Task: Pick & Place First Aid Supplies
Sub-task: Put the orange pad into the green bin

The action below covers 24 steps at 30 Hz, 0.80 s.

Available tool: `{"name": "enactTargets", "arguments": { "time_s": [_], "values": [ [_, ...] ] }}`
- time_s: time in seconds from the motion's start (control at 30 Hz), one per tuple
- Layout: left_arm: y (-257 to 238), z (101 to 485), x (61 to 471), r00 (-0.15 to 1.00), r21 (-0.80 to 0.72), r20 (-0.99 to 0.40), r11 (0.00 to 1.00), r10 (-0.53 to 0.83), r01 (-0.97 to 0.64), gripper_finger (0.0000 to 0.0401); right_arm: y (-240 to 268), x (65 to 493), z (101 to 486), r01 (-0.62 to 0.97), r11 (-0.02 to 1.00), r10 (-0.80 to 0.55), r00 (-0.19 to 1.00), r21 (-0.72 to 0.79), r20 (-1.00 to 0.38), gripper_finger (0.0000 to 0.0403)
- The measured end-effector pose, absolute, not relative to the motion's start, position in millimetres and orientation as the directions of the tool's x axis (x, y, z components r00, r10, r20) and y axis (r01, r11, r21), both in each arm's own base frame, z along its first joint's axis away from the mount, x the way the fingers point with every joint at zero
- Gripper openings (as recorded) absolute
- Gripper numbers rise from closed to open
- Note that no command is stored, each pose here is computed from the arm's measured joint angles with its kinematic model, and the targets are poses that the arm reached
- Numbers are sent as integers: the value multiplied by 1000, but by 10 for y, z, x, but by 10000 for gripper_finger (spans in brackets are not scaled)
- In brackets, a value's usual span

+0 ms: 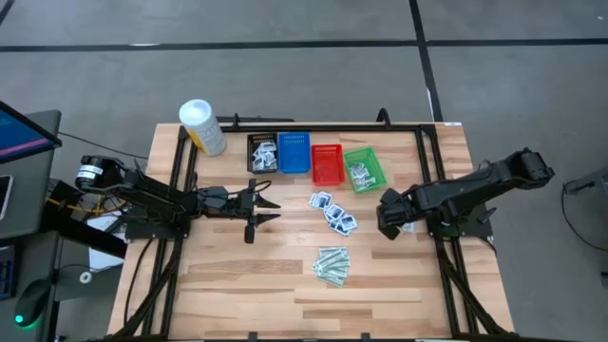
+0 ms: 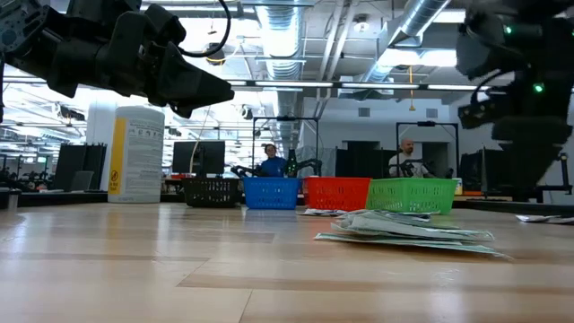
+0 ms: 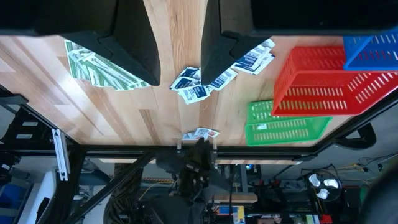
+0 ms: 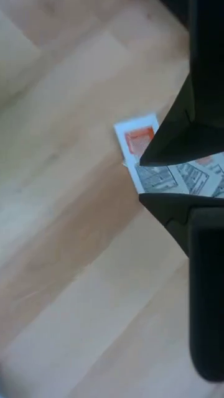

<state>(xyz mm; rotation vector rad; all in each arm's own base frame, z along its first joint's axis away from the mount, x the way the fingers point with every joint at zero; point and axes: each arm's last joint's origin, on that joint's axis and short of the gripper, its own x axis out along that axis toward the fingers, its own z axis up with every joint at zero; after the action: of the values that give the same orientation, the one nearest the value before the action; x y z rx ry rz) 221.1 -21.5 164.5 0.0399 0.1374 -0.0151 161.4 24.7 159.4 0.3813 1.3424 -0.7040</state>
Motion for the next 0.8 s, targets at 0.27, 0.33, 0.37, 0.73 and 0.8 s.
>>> {"name": "enactTargets", "arguments": {
  "time_s": [0.27,0.33,0.37,0.73,0.8],
  "values": [
    [-215,1644,2211,990,39,-138,999,-12,18,116,238,1511,1305,666,745,-142,93,-45,-986,91],
    [-214,1645,2211,990,39,-137,999,-12,17,116,228,1490,1256,673,739,-130,96,-32,-987,98],
    [-214,1644,2211,990,39,-137,999,-12,17,116,228,1485,1246,675,737,-129,98,-30,-987,101],
    [-214,1644,2211,990,43,-138,999,-12,18,116,215,1448,1203,678,733,-159,89,-57,-983,117],
    [-214,1644,2211,990,43,-138,999,-12,18,116,214,1448,1202,677,733,-160,89,-58,-983,108]
  ]
}}
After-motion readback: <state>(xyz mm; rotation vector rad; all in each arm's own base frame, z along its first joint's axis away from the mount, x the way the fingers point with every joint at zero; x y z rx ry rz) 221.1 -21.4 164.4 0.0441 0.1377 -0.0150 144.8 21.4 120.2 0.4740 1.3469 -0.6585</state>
